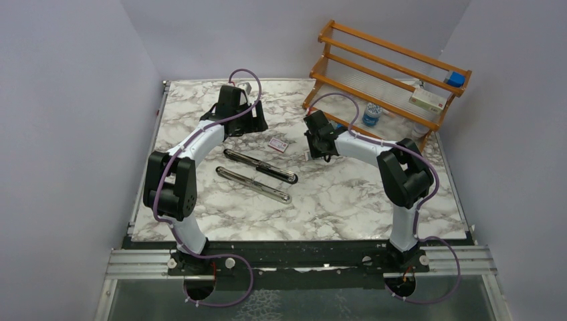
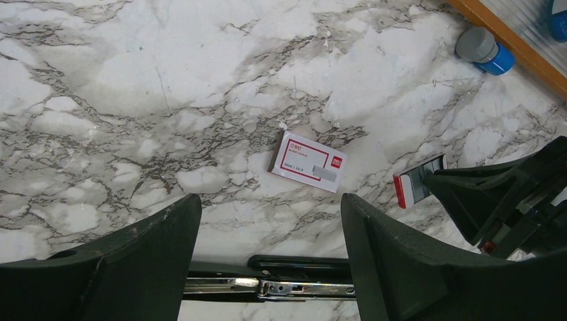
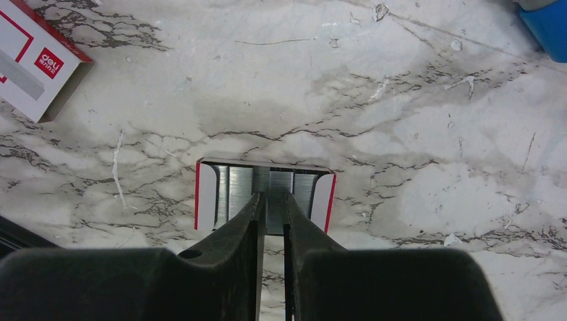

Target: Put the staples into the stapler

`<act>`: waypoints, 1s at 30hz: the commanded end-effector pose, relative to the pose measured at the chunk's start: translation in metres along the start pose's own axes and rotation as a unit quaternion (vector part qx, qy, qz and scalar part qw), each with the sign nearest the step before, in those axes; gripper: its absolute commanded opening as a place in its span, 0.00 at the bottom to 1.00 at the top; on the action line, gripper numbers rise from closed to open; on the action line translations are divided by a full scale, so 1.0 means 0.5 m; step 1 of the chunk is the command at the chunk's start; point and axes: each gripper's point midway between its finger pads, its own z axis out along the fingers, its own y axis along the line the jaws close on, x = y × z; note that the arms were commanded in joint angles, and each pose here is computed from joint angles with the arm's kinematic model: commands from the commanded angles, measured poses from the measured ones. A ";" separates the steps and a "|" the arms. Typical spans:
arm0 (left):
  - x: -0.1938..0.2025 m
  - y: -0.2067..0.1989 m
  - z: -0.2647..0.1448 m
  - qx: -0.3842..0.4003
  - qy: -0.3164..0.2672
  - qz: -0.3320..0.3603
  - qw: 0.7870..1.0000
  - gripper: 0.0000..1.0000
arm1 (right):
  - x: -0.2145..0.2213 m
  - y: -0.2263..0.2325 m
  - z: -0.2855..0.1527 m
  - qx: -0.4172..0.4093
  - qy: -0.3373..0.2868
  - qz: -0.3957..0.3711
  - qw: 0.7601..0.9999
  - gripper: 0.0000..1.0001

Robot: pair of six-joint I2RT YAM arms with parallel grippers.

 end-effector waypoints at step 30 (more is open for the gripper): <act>-0.002 0.000 0.003 -0.003 0.000 0.007 1.000 0.79 | -0.078 -0.018 -0.077 0.010 -0.082 0.020 0.996 0.07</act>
